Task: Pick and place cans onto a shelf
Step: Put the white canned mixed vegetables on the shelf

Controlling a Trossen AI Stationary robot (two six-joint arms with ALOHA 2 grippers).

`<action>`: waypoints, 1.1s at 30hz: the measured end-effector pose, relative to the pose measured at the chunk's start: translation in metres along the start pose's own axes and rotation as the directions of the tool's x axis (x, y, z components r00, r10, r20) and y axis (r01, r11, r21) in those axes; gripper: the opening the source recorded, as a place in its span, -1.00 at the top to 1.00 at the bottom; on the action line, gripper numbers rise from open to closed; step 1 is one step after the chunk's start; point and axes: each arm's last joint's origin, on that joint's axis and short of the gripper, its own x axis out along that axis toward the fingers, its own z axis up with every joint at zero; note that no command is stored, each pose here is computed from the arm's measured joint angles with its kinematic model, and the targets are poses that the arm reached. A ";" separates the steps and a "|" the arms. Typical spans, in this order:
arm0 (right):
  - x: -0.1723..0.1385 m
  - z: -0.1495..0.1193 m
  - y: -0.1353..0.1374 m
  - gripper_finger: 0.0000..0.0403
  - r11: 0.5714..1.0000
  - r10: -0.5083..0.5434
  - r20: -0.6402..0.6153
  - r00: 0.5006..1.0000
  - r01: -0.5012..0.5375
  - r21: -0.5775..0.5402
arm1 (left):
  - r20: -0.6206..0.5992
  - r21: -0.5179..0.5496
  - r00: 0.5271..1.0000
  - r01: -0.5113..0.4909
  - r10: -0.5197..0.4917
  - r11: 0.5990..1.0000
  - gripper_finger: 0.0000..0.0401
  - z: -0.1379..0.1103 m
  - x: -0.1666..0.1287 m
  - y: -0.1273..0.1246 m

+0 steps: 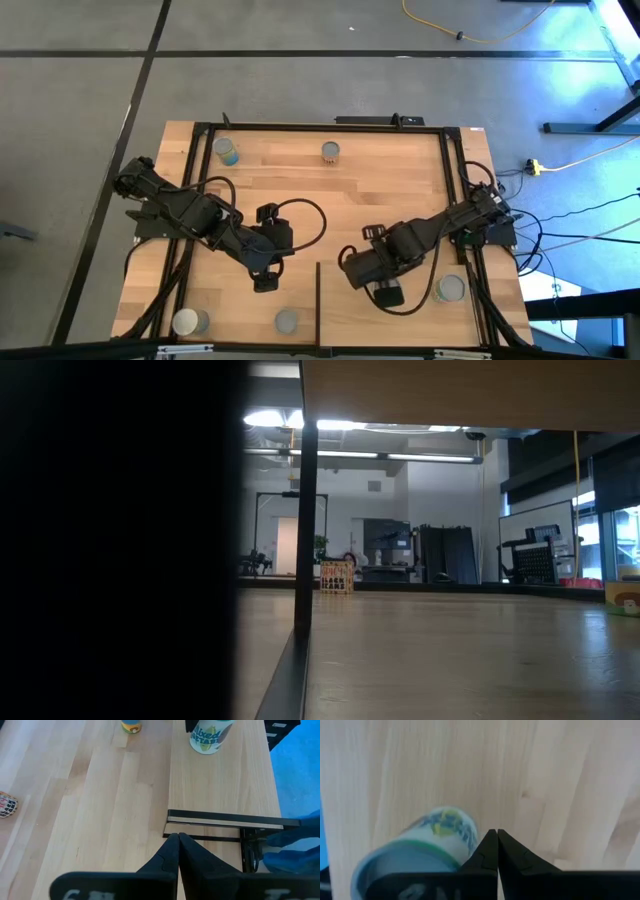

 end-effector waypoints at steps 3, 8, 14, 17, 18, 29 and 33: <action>-0.010 0.002 -0.001 1.00 0.999 -0.037 0.076 0.996 0.036 0.008 | 0.000 -0.001 1.000 0.000 0.000 1.000 1.00 0.000 0.000 0.000; -0.035 0.012 0.004 1.00 0.996 0.081 0.225 0.971 -0.068 -0.064 | 0.000 -0.009 1.000 0.001 -0.001 1.000 1.00 0.000 0.000 0.000; -0.034 0.009 0.009 1.00 0.976 0.173 0.175 0.969 -0.144 -0.165 | 0.000 -0.013 1.000 0.001 -0.001 1.000 1.00 0.000 0.000 0.000; -0.027 0.008 0.010 1.00 0.956 0.205 0.147 0.968 -0.166 -0.240 | 0.000 -0.014 1.000 0.001 -0.001 1.000 1.00 0.000 0.000 0.000; -0.027 0.009 0.012 1.00 0.948 0.216 0.146 0.965 -0.172 -0.267 | 0.000 -0.015 1.000 0.001 -0.001 1.000 1.00 0.000 0.000 0.000; -0.026 0.004 0.032 1.00 0.891 0.260 0.146 0.955 -0.179 -0.416 | 0.001 -0.079 1.000 -0.009 0.009 0.997 1.00 0.002 0.002 0.004; -0.021 0.009 0.038 1.00 0.898 0.267 0.160 0.950 -0.185 -0.399 | -0.002 -0.080 1.000 -0.004 0.004 0.997 1.00 0.002 0.002 0.004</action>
